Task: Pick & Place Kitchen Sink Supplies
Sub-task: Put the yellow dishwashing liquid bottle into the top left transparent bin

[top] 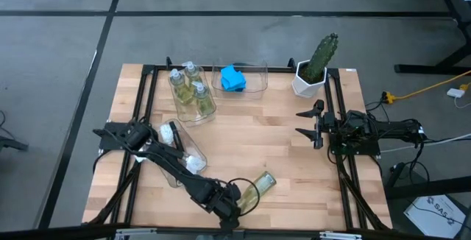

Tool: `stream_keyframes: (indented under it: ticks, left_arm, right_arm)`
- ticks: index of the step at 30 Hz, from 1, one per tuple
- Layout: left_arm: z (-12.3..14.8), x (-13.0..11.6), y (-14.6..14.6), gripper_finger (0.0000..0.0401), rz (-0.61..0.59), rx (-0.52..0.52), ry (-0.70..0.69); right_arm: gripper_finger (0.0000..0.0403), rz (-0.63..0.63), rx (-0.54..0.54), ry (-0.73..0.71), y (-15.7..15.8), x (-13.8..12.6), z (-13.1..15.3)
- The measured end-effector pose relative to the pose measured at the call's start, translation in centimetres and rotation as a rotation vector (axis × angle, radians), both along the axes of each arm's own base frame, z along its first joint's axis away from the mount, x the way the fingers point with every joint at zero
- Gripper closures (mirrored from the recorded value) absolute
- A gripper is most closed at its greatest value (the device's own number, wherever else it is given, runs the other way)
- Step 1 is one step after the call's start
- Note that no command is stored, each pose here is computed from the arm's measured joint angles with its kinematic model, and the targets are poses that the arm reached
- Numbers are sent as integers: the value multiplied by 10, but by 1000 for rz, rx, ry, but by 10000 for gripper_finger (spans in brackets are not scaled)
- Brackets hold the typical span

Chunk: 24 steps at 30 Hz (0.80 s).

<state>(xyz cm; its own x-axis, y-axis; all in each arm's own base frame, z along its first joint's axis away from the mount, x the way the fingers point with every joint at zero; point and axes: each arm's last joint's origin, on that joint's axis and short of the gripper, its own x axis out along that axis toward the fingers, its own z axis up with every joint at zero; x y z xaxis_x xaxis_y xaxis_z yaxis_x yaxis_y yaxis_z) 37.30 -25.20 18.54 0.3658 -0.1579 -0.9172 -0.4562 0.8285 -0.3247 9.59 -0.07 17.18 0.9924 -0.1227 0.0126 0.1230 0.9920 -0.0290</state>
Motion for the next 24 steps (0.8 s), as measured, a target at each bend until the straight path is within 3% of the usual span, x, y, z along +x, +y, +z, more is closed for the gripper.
stream_keyframes:
  ticks: [17, 20, 24]
  left_arm:
    - [-31, 9, -10, 155, -27, -57, 26]
    - [-32, 7, -8, 185, -32, -27, 44]
    - [-34, 5, -5, 265, -55, 11, 70]
  right_arm:
    - [118, 0, 0, 1, 0, 0, 0]
    - [118, 0, 0, 0, 0, 0, 0]
    - [118, 0, 0, 0, 0, 0, 0]
